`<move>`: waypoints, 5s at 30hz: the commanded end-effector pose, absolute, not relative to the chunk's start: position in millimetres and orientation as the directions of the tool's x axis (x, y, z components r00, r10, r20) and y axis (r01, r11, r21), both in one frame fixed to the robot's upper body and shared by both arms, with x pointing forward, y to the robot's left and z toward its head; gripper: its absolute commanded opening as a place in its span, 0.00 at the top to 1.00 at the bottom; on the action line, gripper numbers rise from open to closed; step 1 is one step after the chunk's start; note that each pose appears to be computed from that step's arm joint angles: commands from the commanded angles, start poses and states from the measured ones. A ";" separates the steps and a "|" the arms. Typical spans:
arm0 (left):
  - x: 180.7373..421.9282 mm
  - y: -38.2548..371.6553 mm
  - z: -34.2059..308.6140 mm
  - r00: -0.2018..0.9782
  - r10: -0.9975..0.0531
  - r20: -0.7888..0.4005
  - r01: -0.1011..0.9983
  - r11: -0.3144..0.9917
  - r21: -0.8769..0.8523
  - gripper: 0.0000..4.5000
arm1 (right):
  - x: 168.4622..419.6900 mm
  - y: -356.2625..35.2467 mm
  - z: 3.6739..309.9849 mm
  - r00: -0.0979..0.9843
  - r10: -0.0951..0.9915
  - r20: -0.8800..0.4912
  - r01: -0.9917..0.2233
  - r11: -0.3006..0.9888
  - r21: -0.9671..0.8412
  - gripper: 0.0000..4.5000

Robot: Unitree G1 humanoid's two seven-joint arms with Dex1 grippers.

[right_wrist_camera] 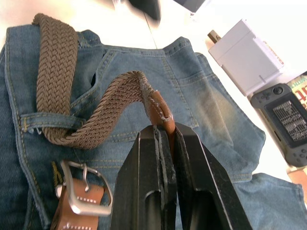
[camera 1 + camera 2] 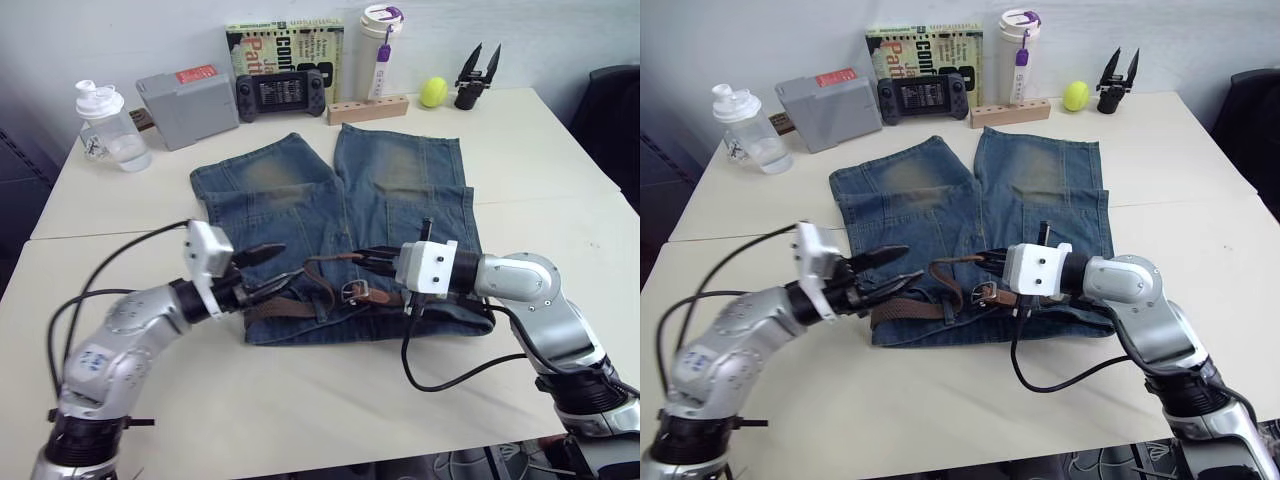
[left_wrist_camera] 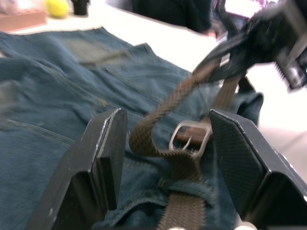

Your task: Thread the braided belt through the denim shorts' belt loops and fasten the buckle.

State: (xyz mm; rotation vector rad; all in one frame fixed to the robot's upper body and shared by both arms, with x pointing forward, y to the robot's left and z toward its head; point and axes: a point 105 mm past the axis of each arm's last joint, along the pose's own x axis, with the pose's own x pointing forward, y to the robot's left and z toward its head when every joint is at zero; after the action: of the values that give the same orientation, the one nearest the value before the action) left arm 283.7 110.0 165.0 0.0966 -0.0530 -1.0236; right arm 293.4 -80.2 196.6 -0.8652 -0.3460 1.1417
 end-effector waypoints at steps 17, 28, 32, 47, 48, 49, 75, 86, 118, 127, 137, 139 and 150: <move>304.7 98.9 163.4 0.520 -0.851 0.079 0.808 0.519 0.280 0.97 | 286.9 -74.4 205.7 0.388 0.908 -0.157 -0.638 0.142 -0.757 1.00; 301.5 97.6 158.5 0.522 -0.850 0.073 0.808 0.520 0.277 1.00 | 301.3 -83.7 209.1 0.466 0.875 -0.131 -0.683 0.261 -0.682 0.79; 301.3 98.4 157.2 0.532 -0.844 0.071 0.804 0.530 0.270 1.00 | 307.2 -96.2 198.9 0.518 0.836 -0.180 -0.706 0.298 -0.643 0.40; 304.0 104.7 177.8 0.562 -0.816 0.133 0.782 0.577 0.236 1.00 | 297.8 -117.6 126.3 0.594 0.713 -0.373 -0.743 0.308 -0.594 0.01; 303.6 104.5 177.9 0.562 -0.817 0.133 0.783 0.576 0.235 1.00 | 299.1 -118.7 123.9 0.602 0.703 -0.380 -0.743 0.316 -0.590 0.01; 303.4 104.6 177.9 0.562 -0.817 0.131 0.783 0.576 0.233 1.00 | 299.7 -119.2 121.6 0.605 0.696 -0.386 -0.742 0.319 -0.589 0.01; 285.4 109.6 160.2 0.487 -0.873 -0.022 0.840 0.462 0.283 1.00 | 303.3 -109.4 151.2 0.626 0.716 -0.310 -0.767 0.493 -0.410 0.97; 271.2 111.8 139.3 0.474 -0.869 -0.143 0.877 0.452 0.164 1.00 | 310.0 -101.7 158.0 0.698 0.651 -0.298 -0.715 0.658 -0.236 0.97; 304.9 89.5 133.7 0.661 -0.728 -0.183 0.748 0.660 0.074 1.00 | 286.9 -66.3 163.1 0.661 0.691 -0.292 -0.750 0.606 -0.265 0.97; 307.4 78.8 138.1 0.653 -0.737 -0.176 0.757 0.641 0.125 1.00 | 279.3 -56.8 158.6 0.615 0.720 -0.322 -0.788 0.551 -0.274 0.97; 306.5 45.3 148.8 0.560 -0.827 -0.050 0.824 0.550 0.139 1.00 | 263.9 -57.4 131.4 0.472 0.742 -0.476 -0.880 0.370 -0.297 0.97; 308.5 44.8 148.2 0.558 -0.828 -0.047 0.825 0.548 0.137 1.00 | 266.0 -61.2 130.7 0.473 0.735 -0.485 -0.879 0.356 -0.318 0.97; 308.4 43.0 139.3 0.553 -0.832 -0.054 0.829 0.543 0.134 1.00 | 269.4 -86.4 166.6 0.484 0.783 -0.391 -0.867 0.367 -0.337 0.39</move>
State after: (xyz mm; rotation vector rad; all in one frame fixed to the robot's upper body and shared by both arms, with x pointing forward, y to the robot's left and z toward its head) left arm 311.9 48.1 131.5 0.1404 0.0263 -0.9680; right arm 273.8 -85.9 143.9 -0.5382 0.2534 1.0422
